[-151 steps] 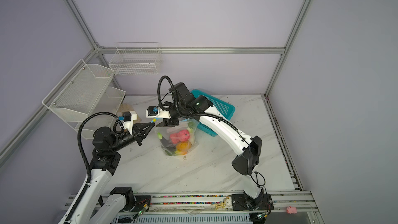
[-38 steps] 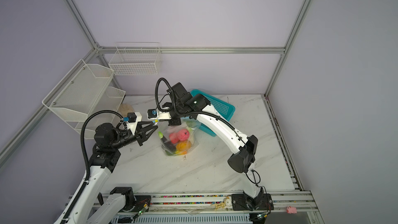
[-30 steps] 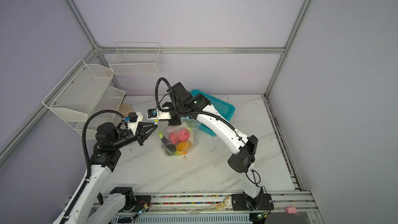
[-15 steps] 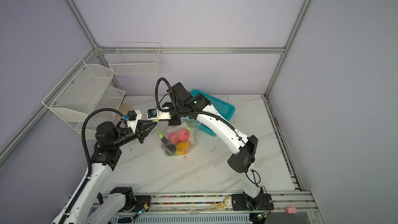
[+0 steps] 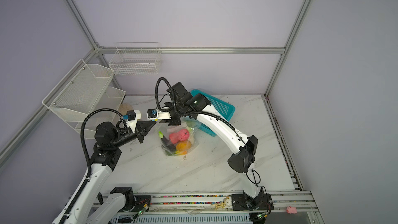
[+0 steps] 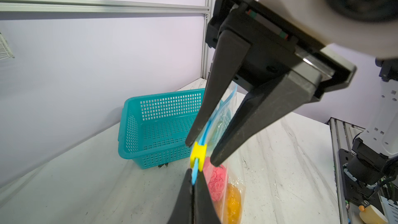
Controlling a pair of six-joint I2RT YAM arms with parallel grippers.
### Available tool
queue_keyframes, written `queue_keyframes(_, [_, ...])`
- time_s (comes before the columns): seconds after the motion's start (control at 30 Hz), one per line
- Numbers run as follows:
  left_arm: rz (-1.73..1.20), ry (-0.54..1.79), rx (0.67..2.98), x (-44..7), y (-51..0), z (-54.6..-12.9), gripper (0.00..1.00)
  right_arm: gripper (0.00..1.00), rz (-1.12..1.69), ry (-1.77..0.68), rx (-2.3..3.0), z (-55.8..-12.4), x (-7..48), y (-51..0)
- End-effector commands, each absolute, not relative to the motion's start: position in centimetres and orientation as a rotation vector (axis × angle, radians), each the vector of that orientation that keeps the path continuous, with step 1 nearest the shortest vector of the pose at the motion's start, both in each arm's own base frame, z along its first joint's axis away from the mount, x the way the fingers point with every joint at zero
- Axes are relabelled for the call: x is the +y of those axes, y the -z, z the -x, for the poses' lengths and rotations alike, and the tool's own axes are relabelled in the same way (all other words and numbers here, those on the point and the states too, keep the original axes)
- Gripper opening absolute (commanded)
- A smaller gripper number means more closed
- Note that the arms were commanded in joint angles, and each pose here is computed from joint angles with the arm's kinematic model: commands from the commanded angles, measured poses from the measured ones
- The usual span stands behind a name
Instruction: Place the food in the zip-top bag and seal the zipper
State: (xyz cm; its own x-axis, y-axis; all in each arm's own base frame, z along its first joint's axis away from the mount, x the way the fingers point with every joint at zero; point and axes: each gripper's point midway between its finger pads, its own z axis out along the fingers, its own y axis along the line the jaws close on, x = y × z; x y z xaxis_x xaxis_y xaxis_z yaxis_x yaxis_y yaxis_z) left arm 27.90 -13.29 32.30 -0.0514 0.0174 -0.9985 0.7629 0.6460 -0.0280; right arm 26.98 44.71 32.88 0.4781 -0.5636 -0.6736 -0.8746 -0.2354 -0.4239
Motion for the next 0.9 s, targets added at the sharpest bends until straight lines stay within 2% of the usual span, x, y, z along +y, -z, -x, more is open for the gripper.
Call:
queue_keyframes(0.0, [-0.678, 0.647, 1.427, -13.2, -35.6, -27.5, 0.00, 0.36, 1.908, -0.554, 1.143, -25.9, 45.1, -34.5])
queue_keyframes(0.37, [-0.672, 0.651, 1.437, -13.2, -35.2, -27.7, 0.00, 0.34, 1.868, -0.605, 1.077, -25.3, 45.7, -35.9])
queue_keyframes(0.77, [-0.680, 0.643, 1.427, -13.2, -35.3, -27.6, 0.00, 0.15, 1.888, -0.619, 1.093, -25.8, 46.4, -35.2])
queue_keyframes(0.87, [-0.681, 0.639, 1.424, -13.2, -35.3, -27.5, 0.00, 0.14, 1.886, -0.609, 1.097, -26.0, 46.5, -35.1])
